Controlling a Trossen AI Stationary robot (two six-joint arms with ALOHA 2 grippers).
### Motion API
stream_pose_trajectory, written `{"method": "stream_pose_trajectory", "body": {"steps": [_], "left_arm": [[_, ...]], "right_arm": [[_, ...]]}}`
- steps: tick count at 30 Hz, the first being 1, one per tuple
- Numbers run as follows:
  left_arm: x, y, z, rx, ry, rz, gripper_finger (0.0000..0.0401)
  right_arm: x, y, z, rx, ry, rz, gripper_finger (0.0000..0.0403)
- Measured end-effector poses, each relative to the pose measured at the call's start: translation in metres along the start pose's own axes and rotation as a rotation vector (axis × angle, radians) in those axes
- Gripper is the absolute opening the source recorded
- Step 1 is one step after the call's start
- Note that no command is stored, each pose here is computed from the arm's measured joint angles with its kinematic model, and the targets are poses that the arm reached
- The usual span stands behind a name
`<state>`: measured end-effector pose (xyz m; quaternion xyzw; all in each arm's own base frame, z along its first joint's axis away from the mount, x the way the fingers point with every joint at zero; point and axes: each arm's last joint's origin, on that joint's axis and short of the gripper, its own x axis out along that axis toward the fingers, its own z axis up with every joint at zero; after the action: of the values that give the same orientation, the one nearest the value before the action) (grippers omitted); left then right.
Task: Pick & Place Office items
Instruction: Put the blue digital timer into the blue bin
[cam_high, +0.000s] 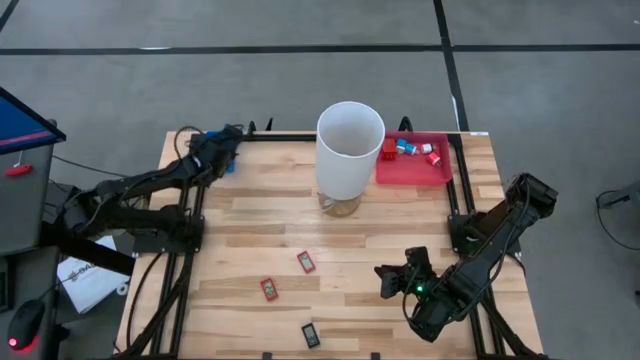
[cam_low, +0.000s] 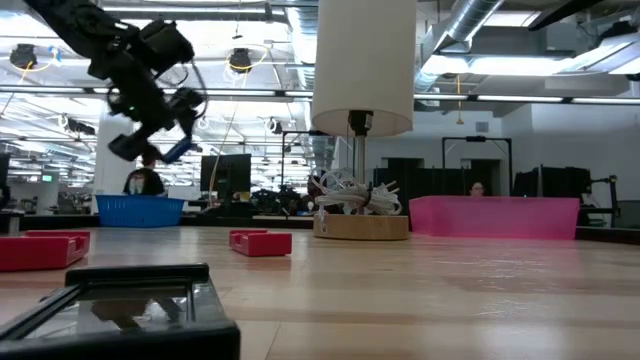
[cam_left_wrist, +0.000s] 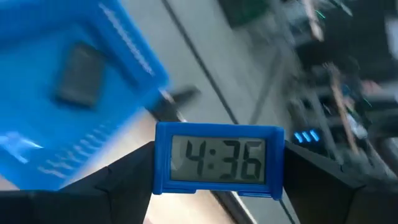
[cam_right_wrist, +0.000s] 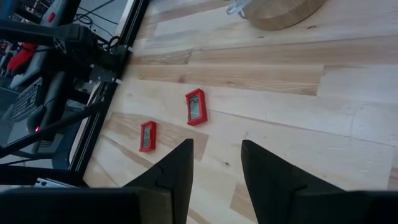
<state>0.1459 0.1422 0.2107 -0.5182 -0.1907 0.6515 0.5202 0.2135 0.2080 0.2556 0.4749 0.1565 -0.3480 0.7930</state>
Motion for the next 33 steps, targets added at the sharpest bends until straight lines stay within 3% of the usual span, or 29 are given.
{"method": "stream_pose_trajectory", "body": {"steps": [3, 14, 26, 33], "left_arm": [[0.003, 0.010, 0.011, -0.066, -0.045, 0.099, 0.0294], [0.014, 0.021, 0.035, -0.282, -0.111, 0.214, 0.0303], [0.028, 0.030, 0.042, -0.297, -0.122, 0.303, 0.0301], [0.042, 0.029, 0.035, -0.306, -0.105, 0.288, 0.0302]], "right_arm": [[0.000, 0.000, 0.000, 0.004, 0.000, 0.000, 0.0128], [0.000, -0.001, 0.000, 0.003, 0.002, -0.006, 0.0128], [0.003, -0.002, 0.004, -0.021, -0.017, -0.035, 0.0128], [0.003, -0.002, 0.004, -0.015, -0.016, -0.032, 0.0128]]}}
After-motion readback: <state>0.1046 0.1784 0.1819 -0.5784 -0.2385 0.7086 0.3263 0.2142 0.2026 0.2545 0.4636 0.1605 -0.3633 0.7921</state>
